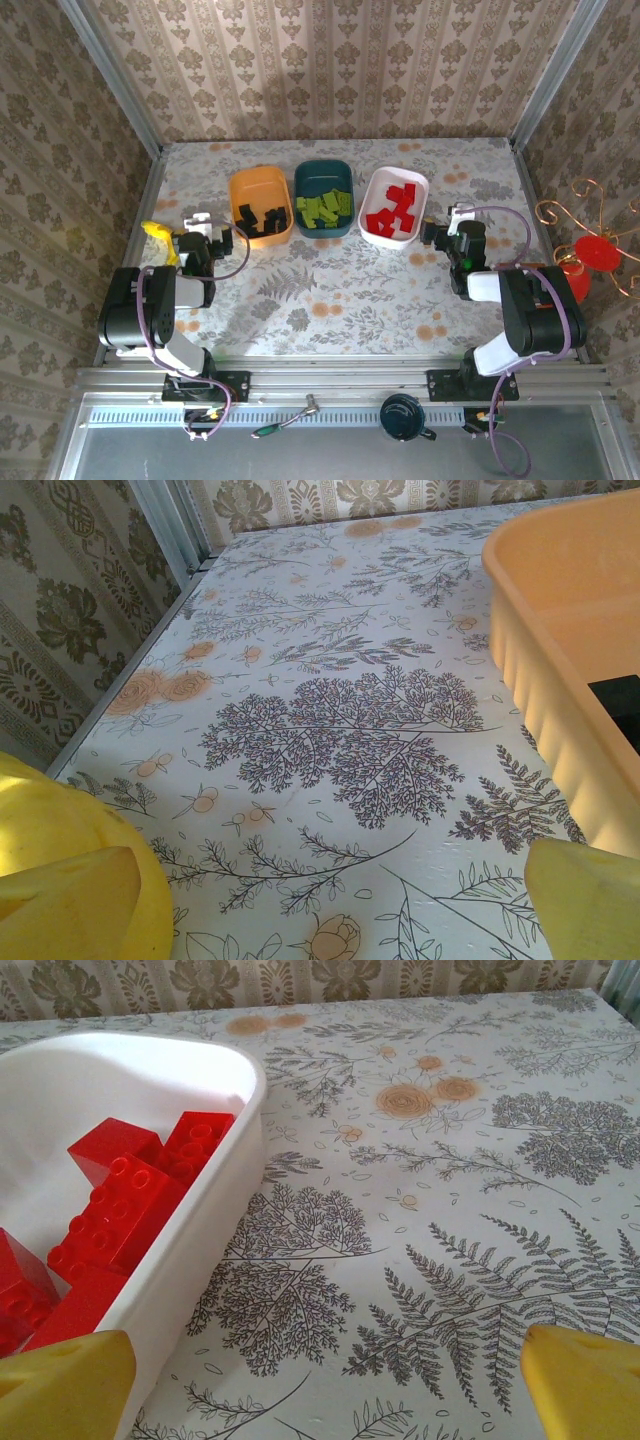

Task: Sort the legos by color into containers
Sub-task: Reset both arms

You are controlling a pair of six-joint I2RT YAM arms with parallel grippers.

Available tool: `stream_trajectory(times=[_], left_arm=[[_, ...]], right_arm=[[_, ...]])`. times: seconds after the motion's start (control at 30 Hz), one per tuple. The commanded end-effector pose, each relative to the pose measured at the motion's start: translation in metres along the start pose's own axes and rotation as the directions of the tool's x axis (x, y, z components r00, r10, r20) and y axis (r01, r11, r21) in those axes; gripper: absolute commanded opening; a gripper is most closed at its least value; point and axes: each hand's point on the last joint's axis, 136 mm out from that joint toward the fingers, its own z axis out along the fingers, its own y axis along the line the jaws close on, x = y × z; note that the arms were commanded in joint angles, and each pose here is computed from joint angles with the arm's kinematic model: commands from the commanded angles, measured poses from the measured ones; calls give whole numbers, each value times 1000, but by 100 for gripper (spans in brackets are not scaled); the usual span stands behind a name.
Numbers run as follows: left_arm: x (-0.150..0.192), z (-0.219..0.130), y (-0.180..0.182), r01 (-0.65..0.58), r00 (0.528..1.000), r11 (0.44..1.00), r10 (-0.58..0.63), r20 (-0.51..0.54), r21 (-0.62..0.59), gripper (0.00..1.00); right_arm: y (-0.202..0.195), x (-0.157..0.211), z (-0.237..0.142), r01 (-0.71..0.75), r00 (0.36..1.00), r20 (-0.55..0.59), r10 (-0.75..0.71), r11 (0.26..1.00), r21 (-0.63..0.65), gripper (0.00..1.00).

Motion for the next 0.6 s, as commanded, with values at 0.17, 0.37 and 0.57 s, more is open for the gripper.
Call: stream_trajectory(times=[0.17, 0.37, 0.57], left_arm=[[-12, 2, -1, 6, 1000, 1000, -6, 28, -6, 100], [-13, 2, -1, 5, 1000, 1000, -5, 30, -6, 100], [-12, 2, -1, 5, 1000, 1000, -5, 26, -6, 100]], right_arm=[[3, -5, -1, 6, 1000, 30, -5, 1000, -16, 100], [3, -6, -1, 6, 1000, 30, -6, 1000, -17, 100], [3, -5, -1, 6, 1000, 29, -5, 1000, -16, 100]])
